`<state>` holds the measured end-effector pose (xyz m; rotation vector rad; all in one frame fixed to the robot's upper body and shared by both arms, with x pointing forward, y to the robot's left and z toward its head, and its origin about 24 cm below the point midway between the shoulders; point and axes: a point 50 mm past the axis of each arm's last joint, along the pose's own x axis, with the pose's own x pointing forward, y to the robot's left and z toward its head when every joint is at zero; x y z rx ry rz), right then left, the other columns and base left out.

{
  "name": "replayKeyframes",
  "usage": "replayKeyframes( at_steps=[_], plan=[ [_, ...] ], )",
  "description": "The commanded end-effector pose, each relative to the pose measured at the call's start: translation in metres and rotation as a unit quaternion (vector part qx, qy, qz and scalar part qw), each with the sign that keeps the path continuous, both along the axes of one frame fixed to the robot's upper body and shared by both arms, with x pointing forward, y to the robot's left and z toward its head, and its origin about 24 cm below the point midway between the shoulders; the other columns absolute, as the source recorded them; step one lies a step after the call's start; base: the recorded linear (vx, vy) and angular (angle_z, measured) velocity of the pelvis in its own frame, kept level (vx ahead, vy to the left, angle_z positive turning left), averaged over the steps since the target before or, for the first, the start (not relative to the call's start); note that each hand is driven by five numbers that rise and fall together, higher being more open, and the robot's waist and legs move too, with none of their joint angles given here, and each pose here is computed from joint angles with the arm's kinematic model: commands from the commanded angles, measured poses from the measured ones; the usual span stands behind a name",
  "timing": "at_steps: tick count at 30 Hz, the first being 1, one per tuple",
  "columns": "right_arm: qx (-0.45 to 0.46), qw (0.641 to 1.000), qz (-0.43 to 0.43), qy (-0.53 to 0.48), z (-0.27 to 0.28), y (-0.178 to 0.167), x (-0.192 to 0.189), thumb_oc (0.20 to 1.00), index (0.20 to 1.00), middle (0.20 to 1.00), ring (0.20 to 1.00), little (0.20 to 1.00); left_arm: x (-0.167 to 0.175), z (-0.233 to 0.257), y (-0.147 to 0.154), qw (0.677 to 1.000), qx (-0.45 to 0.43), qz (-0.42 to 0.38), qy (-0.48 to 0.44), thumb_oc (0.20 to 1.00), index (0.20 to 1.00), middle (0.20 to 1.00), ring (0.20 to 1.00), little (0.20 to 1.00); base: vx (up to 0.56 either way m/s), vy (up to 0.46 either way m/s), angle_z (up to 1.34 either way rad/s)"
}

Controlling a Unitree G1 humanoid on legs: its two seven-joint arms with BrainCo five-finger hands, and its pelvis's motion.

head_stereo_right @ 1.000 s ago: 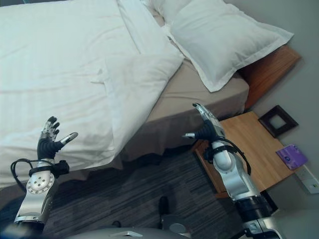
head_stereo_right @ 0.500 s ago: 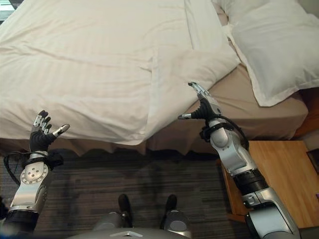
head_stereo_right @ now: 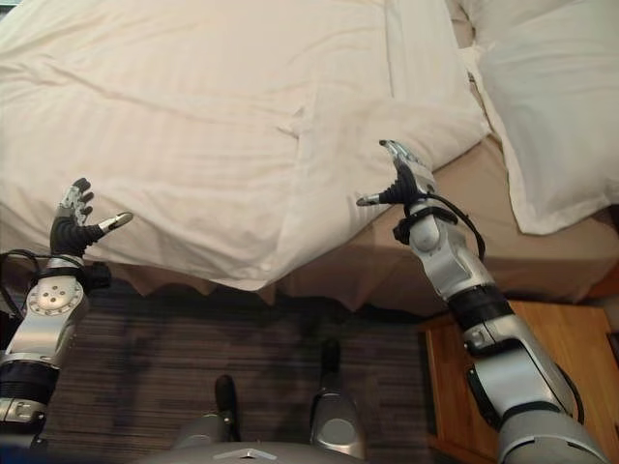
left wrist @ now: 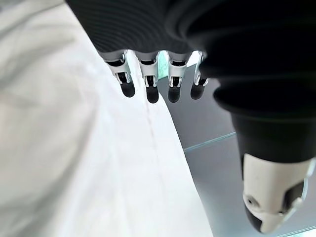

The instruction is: Making the bed.

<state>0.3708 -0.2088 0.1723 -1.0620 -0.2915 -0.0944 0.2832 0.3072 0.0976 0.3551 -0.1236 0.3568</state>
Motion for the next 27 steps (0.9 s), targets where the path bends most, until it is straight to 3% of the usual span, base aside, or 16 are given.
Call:
replayKeyframes(
  at_steps=[1, 14, 17, 21, 22, 23, 24, 25, 27],
  plan=[
    [-0.021, 0.995, 0.017, -0.099, 0.063, 0.011, 0.009, 1.0, 1.0, 1.0, 1.0, 1.0, 0.017, 0.046, -0.005, 0.995, 0.013, -0.025, -0.093, 1.0, 1.0, 1.0, 1.0, 1.0, 0.19, -0.185, -0.02],
    [-0.071, 0.982, -0.004, -0.173, 0.151, 0.026, 0.026, 1.0, 1.0, 1.0, 1.0, 1.0, 0.01, 0.044, 0.019, 0.993, -0.052, 0.007, -0.106, 1.0, 1.0, 1.0, 1.0, 1.0, 0.11, -0.126, 0.14],
    [-0.118, 0.973, -0.019, -0.197, 0.183, 0.028, 0.025, 1.0, 1.0, 1.0, 1.0, 1.0, 0.004, 0.047, 0.031, 0.992, -0.066, 0.013, -0.111, 1.0, 1.0, 1.0, 1.0, 1.0, -0.01, -0.181, 0.19],
    [-0.071, 0.981, -0.019, -0.178, 0.17, 0.032, 0.034, 1.0, 1.0, 1.0, 1.0, 1.0, 0.025, 0.035, 0.018, 0.994, -0.072, 0.01, -0.085, 1.0, 1.0, 1.0, 1.0, 1.0, -0.04, -0.083, 0.15],
    [-0.055, 0.986, -0.053, -0.151, 0.166, 0.017, 0.04, 0.627, 0.627, 0.627, 0.627, 0.627, 0.034, 0.031, 0.009, 0.992, -0.092, -0.001, -0.081, 1.0, 1.0, 1.0, 1.0, 1.0, -0.08, -0.031, 0.04],
    [-0.056, 0.985, -0.053, -0.151, 0.166, 0.017, 0.04, 0.558, 0.558, 0.558, 0.558, 0.558, 0.034, 0.031, 0.009, 0.992, -0.092, -0.002, -0.082, 1.0, 1.0, 1.0, 1.0, 1.0, -0.12, 0.008, -0.03],
    [-0.048, 0.987, -0.069, -0.137, 0.159, 0.007, 0.041, 0.244, 0.244, 0.244, 0.244, 0.244, 0.034, 0.021, 0.008, 0.99, -0.118, 0.001, -0.071, 1.0, 1.0, 1.0, 1.0, 1.0, -0.05, 0.018, -0.08],
    [-0.048, 0.987, -0.069, -0.137, 0.159, 0.007, 0.041, 0.2, 0.2, 0.2, 0.2, 0.2, 0.034, 0.021, 0.008, 0.99, -0.118, 0.0, -0.071, 1.0, 1.0, 1.0, 1.0, 1.0, -0.08, 0.049, -0.09],
    [-0.026, 0.989, -0.083, -0.122, 0.145, -0.009, 0.04, 0.2, 0.2, 0.2, 0.2, 0.2, 0.029, 0.004, 0.011, 0.989, -0.143, 0.012, -0.046, 1.0, 1.0, 1.0, 1.0, 1.0, -0.04, 0.081, -0.11]
  ],
)
